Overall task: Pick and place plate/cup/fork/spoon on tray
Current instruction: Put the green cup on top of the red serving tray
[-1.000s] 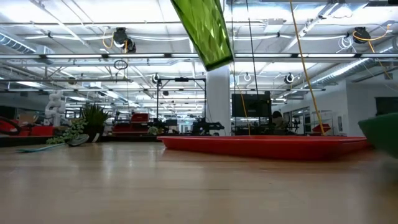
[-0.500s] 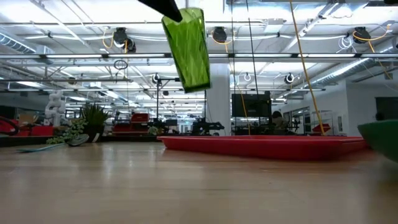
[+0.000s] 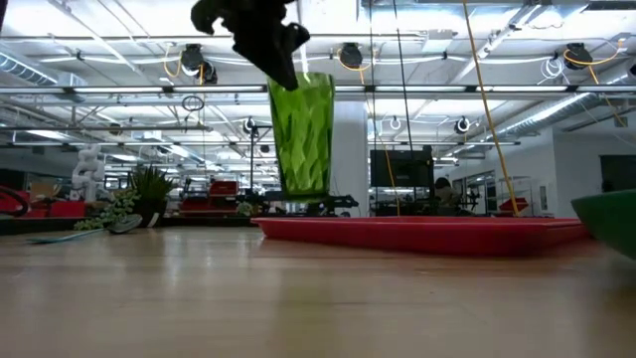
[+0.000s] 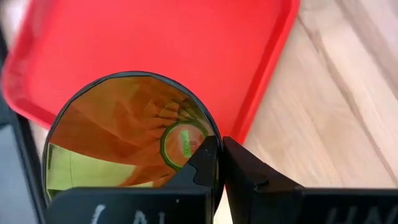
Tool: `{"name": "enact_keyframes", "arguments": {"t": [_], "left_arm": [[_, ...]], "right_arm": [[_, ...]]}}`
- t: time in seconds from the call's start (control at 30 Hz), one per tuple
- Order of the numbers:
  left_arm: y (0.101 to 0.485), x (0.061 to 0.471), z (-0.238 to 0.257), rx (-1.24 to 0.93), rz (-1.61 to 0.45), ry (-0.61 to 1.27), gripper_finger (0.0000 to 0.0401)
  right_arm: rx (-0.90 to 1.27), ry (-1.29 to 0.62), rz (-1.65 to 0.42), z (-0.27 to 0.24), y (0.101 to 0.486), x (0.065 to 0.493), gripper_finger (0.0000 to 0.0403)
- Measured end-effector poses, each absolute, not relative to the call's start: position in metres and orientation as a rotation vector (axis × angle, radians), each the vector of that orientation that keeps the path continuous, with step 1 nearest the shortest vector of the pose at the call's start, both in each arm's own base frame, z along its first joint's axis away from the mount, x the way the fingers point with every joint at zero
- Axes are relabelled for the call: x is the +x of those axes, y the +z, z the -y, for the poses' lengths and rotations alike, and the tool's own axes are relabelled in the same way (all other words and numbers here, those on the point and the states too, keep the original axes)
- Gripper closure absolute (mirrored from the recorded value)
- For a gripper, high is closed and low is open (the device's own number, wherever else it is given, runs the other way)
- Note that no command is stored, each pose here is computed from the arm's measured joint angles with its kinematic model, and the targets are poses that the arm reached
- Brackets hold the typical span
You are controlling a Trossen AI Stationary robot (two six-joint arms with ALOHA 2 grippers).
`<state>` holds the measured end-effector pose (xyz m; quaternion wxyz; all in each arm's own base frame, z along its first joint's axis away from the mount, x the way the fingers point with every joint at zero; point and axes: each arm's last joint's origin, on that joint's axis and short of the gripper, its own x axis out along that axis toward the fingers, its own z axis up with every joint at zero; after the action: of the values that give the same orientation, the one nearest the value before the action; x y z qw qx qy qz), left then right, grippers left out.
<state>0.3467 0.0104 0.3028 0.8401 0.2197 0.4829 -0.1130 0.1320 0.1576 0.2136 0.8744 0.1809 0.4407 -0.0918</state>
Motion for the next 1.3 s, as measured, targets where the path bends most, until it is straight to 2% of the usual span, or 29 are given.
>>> {"name": "enact_keyframes", "arguments": {"t": [0.2,0.43,0.67,0.9,1.17,1.3], "left_arm": [[0.298,0.349,-0.029,0.42,-1.032,-0.232,0.0393],[0.292,0.344,-0.042,0.345,-1.086,-0.21,0.0377],[0.287,0.346,-0.044,0.335,-1.075,-0.206,0.0393],[0.288,0.347,-0.044,0.318,-1.059,-0.189,0.0369],[0.278,0.352,-0.045,0.312,-1.092,-0.194,0.0387],[0.275,0.354,-0.044,0.309,-1.099,-0.194,0.0384]], "right_arm": [[0.37,-0.189,-0.921,-0.158,0.214,0.132,0.0204],[0.37,-0.188,-0.922,-0.158,0.213,0.132,0.0204],[0.371,-0.188,-0.922,-0.158,0.213,0.132,0.0204],[0.381,-0.173,-0.916,-0.159,0.214,0.133,0.0204],[0.378,-0.15,-0.906,-0.161,0.215,0.134,0.0204],[0.371,-0.147,-0.906,-0.161,0.215,0.134,0.0204]]}}
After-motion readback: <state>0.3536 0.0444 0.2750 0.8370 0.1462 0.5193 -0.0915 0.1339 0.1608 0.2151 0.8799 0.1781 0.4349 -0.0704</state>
